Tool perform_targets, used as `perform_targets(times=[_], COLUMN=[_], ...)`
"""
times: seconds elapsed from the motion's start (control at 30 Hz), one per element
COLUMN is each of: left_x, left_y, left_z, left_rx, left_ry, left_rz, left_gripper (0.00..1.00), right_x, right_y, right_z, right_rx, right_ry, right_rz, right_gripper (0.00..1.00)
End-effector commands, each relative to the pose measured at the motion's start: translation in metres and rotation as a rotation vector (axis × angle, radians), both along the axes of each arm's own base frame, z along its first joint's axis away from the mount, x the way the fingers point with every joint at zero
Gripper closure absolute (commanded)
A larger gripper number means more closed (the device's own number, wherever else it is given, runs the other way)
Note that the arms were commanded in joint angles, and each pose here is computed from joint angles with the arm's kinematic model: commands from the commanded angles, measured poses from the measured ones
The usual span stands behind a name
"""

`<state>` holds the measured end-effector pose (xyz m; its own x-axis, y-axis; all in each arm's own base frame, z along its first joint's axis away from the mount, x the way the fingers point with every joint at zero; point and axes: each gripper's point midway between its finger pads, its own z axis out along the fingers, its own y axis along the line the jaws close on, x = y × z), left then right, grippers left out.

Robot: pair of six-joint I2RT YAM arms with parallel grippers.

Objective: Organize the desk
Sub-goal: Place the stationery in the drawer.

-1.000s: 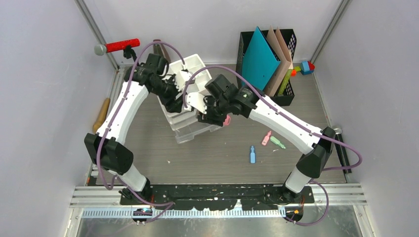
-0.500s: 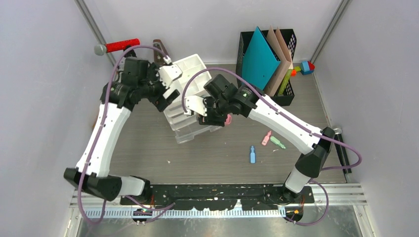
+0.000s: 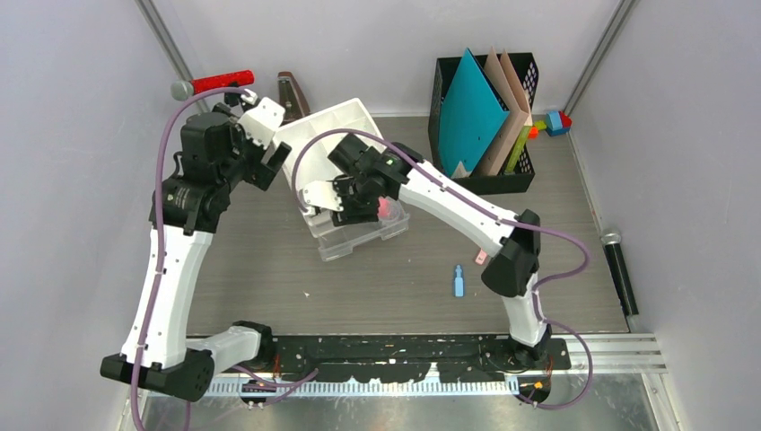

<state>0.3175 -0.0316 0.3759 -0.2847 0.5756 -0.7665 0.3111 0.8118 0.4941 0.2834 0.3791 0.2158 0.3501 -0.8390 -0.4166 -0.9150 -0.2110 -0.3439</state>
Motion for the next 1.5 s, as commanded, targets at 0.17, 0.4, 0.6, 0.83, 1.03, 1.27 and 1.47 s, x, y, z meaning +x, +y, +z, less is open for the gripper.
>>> perform_targets(times=[0.17,0.4,0.6,0.83,1.03,1.27,1.47], left_x=[-0.001,0.0,0.002,0.009,0.013,0.015,0.017], left_y=[0.02,0.023,0.021,0.016,0.011,0.006,0.001], left_z=[0.031,0.03,0.029,0.023,0.017,0.007,-0.005], left_rx=[-0.022,-0.013,-0.024,-0.042,-0.059,-0.064,-0.07], left_ry=[-0.134,-0.139,-0.144,-0.133,-0.118,-0.093,-0.08], left_rz=[0.096,0.103,0.098,0.083,0.067,0.045,0.021], left_gripper=[0.0,0.0,0.0,0.0,0.0,0.0,0.0], right_x=[0.007,0.01,0.017,0.025,0.026,0.033,0.046], right_y=[0.04,0.049,0.049,0.049,0.043,0.008,-0.024], right_z=[-0.003,-0.029,-0.038,-0.02,0.001,0.013,0.005], right_rx=[0.022,-0.013,-0.026,0.023,0.058,0.041,0.028], right_ry=[-0.024,0.008,0.002,-0.054,-0.083,-0.103,-0.064], right_rz=[0.082,0.05,-0.012,-0.058,-0.097,-0.203,-0.328], right_gripper=[0.85,0.83,0.54,0.23,0.11,0.11,0.12])
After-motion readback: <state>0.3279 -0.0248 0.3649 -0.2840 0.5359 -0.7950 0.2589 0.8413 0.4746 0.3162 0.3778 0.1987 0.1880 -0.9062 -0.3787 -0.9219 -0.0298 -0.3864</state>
